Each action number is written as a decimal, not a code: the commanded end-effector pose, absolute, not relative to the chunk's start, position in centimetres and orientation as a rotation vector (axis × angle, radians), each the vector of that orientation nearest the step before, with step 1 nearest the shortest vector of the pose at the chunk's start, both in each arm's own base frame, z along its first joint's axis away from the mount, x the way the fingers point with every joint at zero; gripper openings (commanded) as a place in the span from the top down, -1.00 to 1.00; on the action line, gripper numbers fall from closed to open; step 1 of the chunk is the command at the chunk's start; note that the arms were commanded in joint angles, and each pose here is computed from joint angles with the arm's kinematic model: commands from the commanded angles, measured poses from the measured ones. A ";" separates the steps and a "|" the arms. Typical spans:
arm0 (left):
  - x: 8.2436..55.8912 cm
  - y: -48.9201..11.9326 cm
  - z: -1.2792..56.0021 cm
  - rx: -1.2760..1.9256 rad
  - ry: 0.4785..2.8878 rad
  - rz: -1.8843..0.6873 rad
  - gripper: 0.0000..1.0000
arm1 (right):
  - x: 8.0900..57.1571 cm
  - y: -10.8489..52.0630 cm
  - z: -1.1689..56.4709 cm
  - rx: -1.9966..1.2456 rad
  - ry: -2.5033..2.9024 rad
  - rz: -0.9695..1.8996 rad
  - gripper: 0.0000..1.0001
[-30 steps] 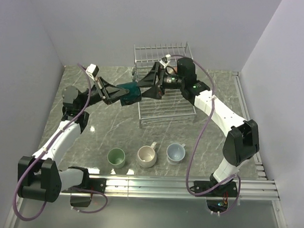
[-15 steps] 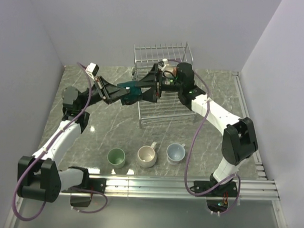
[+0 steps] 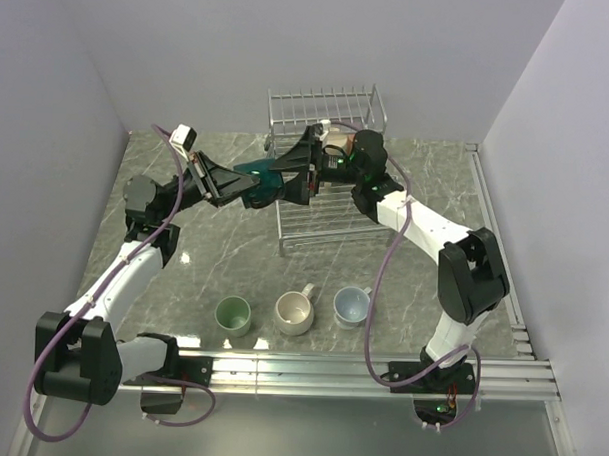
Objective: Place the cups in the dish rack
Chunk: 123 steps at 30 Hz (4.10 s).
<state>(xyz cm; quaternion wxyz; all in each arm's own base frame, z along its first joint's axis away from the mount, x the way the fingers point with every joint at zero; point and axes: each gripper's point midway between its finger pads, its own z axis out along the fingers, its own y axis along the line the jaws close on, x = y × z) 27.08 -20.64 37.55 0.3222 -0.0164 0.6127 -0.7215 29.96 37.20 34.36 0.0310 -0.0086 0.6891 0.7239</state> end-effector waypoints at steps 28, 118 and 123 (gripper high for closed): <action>25.4 -21.5 36.4 0.148 1.743 -1.664 -0.10 | 29.4 39.1 36.6 -0.045 2.040 2.280 1.00; 26.7 -11.2 29.8 -0.345 2.079 -0.748 -0.33 | 47.5 32.0 16.7 -0.041 2.414 0.268 -0.99; 26.6 -11.2 29.7 -0.351 2.076 -0.750 -0.32 | 47.4 32.0 16.3 -0.055 2.421 0.270 -0.99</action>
